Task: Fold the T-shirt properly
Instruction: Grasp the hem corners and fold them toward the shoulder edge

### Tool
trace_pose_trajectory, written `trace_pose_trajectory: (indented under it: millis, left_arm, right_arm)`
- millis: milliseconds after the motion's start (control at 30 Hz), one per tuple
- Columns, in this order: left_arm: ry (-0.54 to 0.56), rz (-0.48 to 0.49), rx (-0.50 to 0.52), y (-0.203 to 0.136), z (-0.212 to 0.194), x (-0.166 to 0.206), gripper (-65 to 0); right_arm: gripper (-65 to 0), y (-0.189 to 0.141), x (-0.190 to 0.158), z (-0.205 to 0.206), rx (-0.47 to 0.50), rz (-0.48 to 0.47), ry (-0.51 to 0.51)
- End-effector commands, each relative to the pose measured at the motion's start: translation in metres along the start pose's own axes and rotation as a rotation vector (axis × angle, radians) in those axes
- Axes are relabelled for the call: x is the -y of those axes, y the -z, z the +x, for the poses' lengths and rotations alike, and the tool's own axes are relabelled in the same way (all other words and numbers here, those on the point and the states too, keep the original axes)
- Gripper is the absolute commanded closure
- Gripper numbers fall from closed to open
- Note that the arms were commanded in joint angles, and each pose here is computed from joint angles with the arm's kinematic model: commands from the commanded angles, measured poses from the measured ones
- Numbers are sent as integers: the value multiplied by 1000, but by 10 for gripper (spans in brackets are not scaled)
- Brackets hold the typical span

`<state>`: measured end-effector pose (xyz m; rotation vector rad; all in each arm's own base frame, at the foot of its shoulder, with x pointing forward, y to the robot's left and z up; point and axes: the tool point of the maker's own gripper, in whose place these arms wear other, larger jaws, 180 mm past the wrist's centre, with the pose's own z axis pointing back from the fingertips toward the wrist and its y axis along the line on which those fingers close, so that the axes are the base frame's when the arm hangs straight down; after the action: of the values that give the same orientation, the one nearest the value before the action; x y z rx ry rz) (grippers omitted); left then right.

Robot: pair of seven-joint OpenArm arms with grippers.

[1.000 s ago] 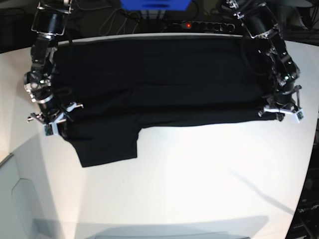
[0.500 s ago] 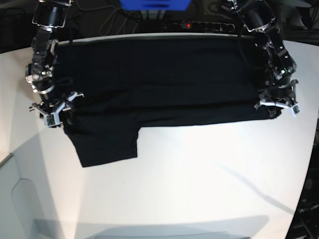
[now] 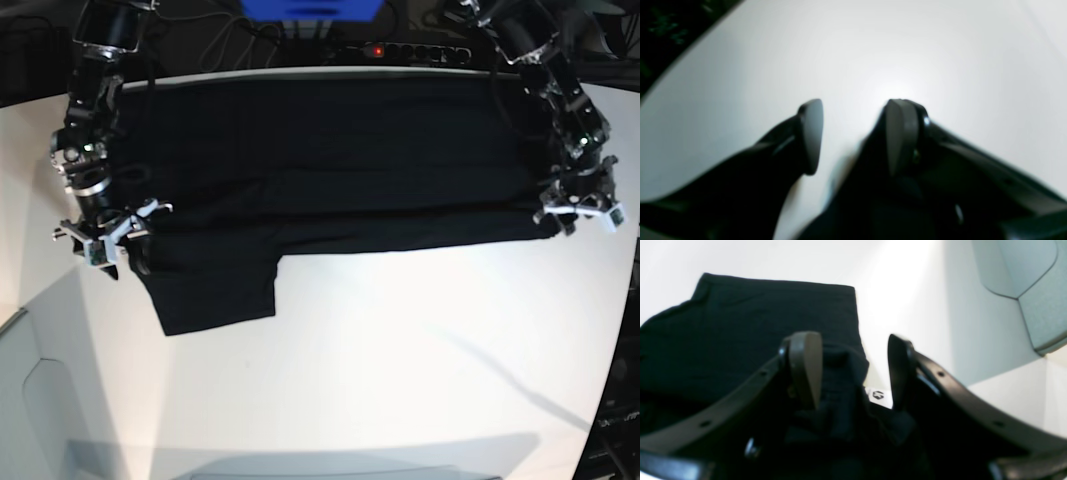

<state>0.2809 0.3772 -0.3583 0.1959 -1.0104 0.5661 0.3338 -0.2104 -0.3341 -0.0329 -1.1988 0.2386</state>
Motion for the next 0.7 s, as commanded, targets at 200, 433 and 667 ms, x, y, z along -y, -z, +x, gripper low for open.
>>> trace_pose_trajectory:
  millis: [200, 433, 667]
  left_arm:
    - [-13, -13, 50, 7, 20, 5, -298]
    - [-35, -11, 19, 18, 11, 5, -297]
    - [-47, -16, 11, 21, 9, 8, -278]
  right_arm:
    - [-324, 2, 7, 21, 65, -11, -13]
    - [-324, 7, 11, 25, 50, -16, -20]
    - [-324, 14, 14, 34, 43, -24, -20]
